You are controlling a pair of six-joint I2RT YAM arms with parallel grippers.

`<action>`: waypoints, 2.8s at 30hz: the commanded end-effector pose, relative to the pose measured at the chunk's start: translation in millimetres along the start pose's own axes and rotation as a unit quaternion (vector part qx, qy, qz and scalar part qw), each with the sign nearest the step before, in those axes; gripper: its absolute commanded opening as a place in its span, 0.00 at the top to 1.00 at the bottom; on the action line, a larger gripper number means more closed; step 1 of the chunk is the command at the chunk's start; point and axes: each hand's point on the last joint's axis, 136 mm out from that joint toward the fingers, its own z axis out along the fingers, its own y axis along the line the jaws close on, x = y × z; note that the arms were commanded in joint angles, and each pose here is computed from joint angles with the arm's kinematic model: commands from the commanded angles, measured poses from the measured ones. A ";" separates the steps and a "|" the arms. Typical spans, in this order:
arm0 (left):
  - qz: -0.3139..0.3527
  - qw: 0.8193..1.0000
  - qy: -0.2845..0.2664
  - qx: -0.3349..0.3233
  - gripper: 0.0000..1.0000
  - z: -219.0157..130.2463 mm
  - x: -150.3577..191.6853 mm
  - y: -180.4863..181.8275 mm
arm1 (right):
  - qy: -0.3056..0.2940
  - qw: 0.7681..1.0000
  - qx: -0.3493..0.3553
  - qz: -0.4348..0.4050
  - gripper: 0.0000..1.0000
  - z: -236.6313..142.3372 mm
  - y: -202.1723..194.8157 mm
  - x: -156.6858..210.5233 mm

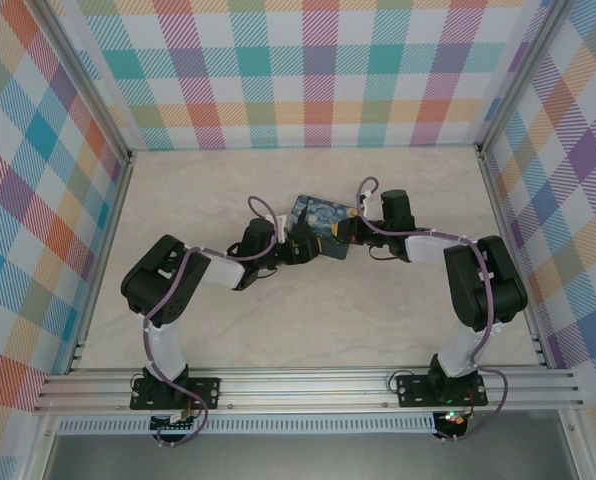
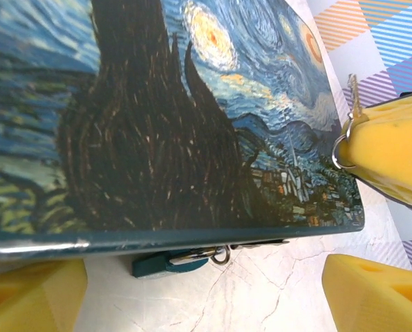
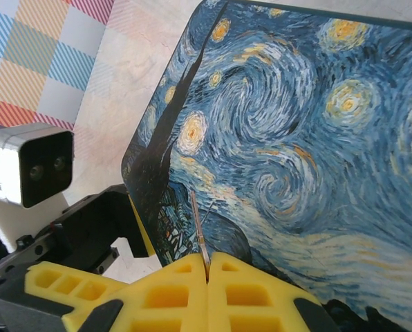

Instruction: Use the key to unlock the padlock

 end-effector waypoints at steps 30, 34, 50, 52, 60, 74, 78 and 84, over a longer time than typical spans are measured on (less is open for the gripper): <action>-0.028 0.998 0.036 0.043 0.34 29.0 40.4 -18.3 | 0.031 0.999 0.014 0.037 0.97 1.6 -15.6 26.9; -0.043 0.998 0.022 0.026 0.40 30.6 35.1 -12.9 | 0.030 0.999 0.013 0.037 0.97 1.6 -15.3 26.8; -0.085 0.996 -0.005 -0.011 0.56 41.5 26.7 4.5 | 0.031 0.999 0.012 0.039 0.97 1.3 -14.8 27.0; -0.088 0.996 -0.006 -0.011 0.57 42.8 26.4 5.2 | 0.032 0.999 0.012 0.040 0.97 1.4 -14.9 27.5; -0.098 0.995 -0.013 -0.013 0.58 47.9 23.4 4.9 | 0.031 0.999 0.011 0.039 0.97 1.6 -13.7 26.3; -0.111 0.994 -0.019 -0.017 0.64 53.3 21.4 6.7 | 0.032 0.999 0.009 0.039 0.97 1.9 -13.0 25.7; -0.112 0.993 -0.019 -0.018 0.68 53.1 21.1 6.7 | 0.028 0.999 0.007 0.037 0.97 0.9 -10.9 23.2; -0.113 0.993 -0.018 -0.019 0.71 50.7 21.7 6.2 | 0.019 1.000 -0.004 0.024 0.97 -4.6 3.7 10.4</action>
